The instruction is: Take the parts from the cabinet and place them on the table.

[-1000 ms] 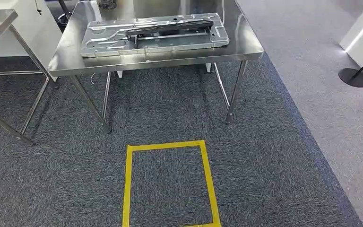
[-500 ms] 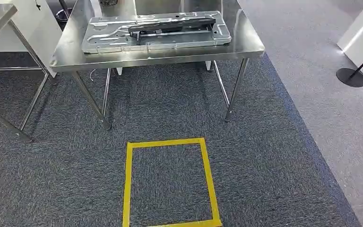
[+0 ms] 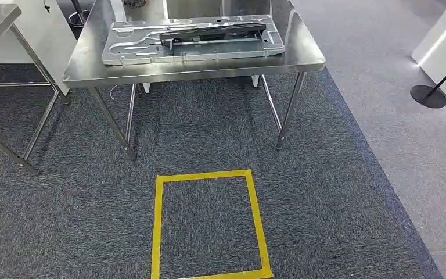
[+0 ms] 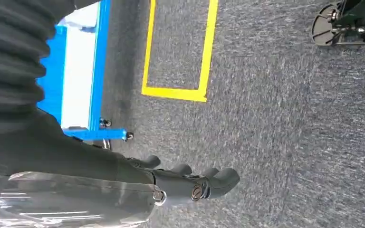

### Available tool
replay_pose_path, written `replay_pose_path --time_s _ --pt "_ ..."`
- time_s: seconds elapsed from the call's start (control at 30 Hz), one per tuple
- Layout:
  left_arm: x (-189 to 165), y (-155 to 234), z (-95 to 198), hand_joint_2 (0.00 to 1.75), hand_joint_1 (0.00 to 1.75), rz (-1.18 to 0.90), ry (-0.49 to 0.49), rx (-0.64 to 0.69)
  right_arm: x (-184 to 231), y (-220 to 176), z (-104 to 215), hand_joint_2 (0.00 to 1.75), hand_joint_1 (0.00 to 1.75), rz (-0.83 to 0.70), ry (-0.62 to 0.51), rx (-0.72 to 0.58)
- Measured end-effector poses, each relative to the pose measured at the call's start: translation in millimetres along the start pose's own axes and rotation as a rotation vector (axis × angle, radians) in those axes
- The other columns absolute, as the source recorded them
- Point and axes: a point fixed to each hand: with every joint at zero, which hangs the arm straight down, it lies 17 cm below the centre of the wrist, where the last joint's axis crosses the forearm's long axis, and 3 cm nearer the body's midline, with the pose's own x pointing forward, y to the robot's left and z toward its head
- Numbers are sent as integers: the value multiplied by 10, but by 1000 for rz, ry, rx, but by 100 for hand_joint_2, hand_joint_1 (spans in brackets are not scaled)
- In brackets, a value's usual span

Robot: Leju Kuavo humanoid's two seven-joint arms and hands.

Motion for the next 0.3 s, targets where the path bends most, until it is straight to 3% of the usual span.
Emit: replay_pose_path --time_s 0.07,0.1,0.13,0.3 --pt "-24 7 3 175 0 -5 9 0 -10 3 -1 175 0 -28 5 6" --pt "-35 14 5 0 0 -7 13 0 -14 5 -1 175 0 -41 6 8" --pt "-46 23 6 0 0 -8 17 1 -20 -1 -2 0 0 -56 8 8" --pt "-105 86 13 0 0 -17 39 15 -28 -8 -5 0 0 -104 7 16"
